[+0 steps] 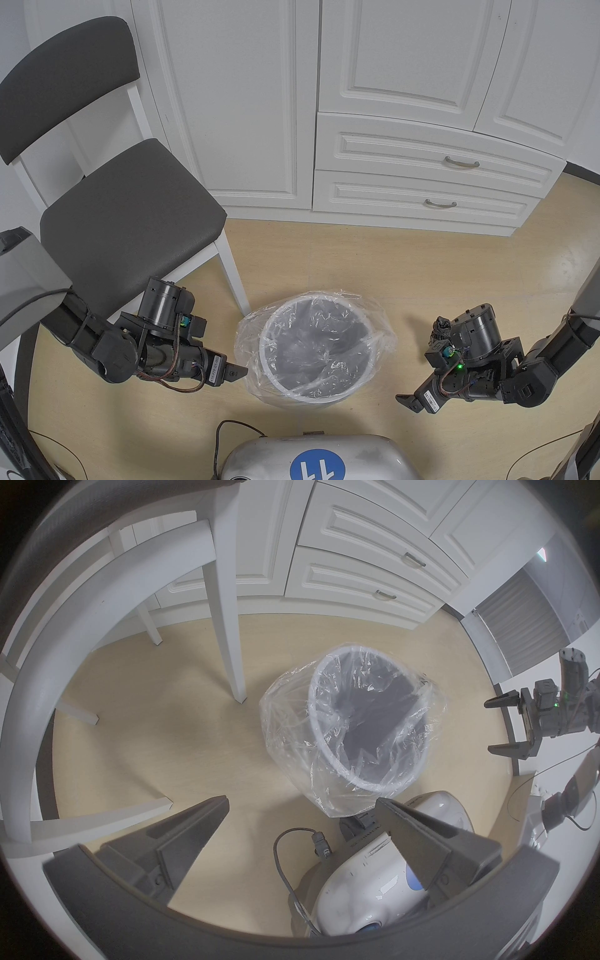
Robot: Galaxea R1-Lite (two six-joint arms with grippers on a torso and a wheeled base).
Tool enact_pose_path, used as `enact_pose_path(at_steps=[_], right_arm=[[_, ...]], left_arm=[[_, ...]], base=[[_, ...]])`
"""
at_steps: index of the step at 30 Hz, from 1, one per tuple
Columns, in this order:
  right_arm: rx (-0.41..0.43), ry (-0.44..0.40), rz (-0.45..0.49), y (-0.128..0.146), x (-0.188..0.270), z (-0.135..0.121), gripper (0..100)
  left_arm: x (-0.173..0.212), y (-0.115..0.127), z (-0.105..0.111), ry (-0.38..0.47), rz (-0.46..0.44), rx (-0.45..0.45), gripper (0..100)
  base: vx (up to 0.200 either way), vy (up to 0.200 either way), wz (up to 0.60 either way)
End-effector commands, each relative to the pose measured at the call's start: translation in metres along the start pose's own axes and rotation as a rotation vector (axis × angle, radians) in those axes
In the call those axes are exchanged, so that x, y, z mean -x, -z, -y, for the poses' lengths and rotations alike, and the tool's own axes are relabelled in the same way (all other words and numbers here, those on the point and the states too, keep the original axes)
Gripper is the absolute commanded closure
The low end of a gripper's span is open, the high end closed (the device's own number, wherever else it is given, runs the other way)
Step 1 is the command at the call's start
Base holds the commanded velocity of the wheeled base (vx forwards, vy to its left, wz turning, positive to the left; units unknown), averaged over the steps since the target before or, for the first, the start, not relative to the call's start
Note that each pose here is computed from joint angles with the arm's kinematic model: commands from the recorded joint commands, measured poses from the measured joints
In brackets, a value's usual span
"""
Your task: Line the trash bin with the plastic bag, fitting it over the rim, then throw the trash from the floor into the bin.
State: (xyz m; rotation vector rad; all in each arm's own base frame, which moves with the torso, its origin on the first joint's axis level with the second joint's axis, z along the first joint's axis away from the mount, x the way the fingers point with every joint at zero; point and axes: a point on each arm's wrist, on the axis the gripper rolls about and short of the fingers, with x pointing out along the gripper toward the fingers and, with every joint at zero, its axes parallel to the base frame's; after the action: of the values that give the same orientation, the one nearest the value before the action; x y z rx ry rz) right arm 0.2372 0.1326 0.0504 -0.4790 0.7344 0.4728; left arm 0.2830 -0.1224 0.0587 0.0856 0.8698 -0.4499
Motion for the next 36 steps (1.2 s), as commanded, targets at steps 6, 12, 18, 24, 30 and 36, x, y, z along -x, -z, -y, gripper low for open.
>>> enact_pose_path(at_steps=[6, 12, 18, 24, 30, 36], right_arm=[[0.042, -0.029, -0.087, 0.014, -0.021, -0.007, 0], [0.046, -0.067, -0.129, 0.021, -0.040, -0.013, 0], [0.009, -0.094, -0.137, 0.019, -0.057, -0.014, 0], [-0.125, -0.079, -0.125, 0.010, -0.076, -0.013, 0], [-0.189, -0.062, -0.106, 0.003, -0.088, -0.007, 0], [-0.309, -0.034, -0.045, -0.011, -0.102, -0.003, 0]], left_arm=[[0.000, -0.001, -0.001, -0.001, 0.003, 0.003, 0], [0.000, -0.001, 0.000, -0.001, 0.004, 0.002, 0], [-0.001, -0.001, -0.001, -0.001, 0.004, 0.002, 0], [-0.001, -0.002, -0.002, -0.003, 0.011, 0.006, 0], [-0.001, -0.002, -0.002, -0.004, 0.011, 0.007, 0], [-0.001, -0.003, -0.002, -0.005, 0.014, 0.008, 0]], base=[[0.000, 0.000, 0.00], [0.000, 0.000, 0.00], [0.000, 0.000, 0.00], [0.000, 0.000, 0.00], [0.000, 0.000, 0.00], [0.000, 0.000, 0.00]])
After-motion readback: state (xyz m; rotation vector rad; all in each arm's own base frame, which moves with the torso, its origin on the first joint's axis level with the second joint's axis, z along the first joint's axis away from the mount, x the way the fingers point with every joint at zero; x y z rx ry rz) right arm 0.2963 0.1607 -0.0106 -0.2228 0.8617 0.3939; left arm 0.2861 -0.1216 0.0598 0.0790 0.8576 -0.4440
